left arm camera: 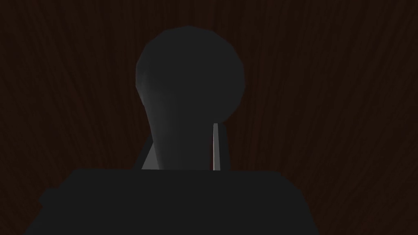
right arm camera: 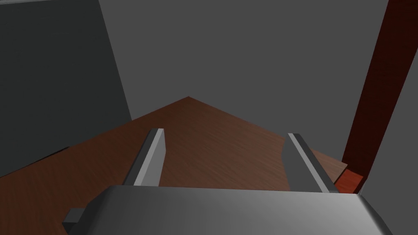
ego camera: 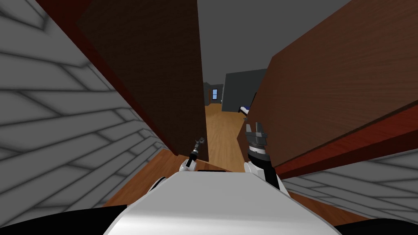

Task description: Push the door open

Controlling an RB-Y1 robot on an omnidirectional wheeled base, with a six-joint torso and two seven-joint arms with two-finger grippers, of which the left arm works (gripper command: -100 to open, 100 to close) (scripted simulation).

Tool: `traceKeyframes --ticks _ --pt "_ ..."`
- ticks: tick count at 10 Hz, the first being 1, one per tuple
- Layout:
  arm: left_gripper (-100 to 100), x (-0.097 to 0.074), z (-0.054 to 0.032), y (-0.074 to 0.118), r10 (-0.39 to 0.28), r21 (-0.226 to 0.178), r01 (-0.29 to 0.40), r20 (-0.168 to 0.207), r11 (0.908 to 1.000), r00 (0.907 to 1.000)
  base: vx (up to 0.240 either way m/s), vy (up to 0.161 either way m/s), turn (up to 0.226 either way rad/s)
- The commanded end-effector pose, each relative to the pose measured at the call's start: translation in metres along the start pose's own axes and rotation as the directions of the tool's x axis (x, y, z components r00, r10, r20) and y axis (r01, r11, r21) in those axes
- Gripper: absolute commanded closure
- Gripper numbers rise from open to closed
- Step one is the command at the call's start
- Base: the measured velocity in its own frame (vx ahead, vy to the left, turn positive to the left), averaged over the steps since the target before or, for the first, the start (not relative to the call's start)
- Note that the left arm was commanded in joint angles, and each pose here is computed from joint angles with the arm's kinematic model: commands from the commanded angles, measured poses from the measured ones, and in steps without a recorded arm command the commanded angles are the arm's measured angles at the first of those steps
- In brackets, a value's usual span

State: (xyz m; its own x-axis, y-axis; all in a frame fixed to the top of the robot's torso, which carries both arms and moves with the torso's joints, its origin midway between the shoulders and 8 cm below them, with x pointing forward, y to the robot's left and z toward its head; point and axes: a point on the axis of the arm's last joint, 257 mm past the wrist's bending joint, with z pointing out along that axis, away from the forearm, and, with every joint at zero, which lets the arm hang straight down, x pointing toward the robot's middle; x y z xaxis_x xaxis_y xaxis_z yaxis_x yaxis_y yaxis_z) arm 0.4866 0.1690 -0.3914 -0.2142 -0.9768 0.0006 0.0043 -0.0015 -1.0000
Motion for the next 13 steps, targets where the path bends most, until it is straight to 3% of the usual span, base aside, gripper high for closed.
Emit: traceKeyframes --ticks 1,3,12,13 --pt "100 0.001 -0.0002 0.0 -0.002 0.001 0.002 -0.001 1.0 1.0 -0.013 0.004 -0.001" --pt "100 0.001 -0.0002 0.0 -0.002 0.001 0.002 -0.001 1.0 1.0 -0.003 0.001 0.002" --pt "100 -0.052 -0.0065 0.001 0.007 -0.004 -0.006 0.122 1.0 0.9924 0.158 -0.08 0.044" --pt "100 -0.052 -0.0065 0.001 0.007 -0.004 -0.006 0.122 1.0 0.9924 0.129 -0.062 0.034"
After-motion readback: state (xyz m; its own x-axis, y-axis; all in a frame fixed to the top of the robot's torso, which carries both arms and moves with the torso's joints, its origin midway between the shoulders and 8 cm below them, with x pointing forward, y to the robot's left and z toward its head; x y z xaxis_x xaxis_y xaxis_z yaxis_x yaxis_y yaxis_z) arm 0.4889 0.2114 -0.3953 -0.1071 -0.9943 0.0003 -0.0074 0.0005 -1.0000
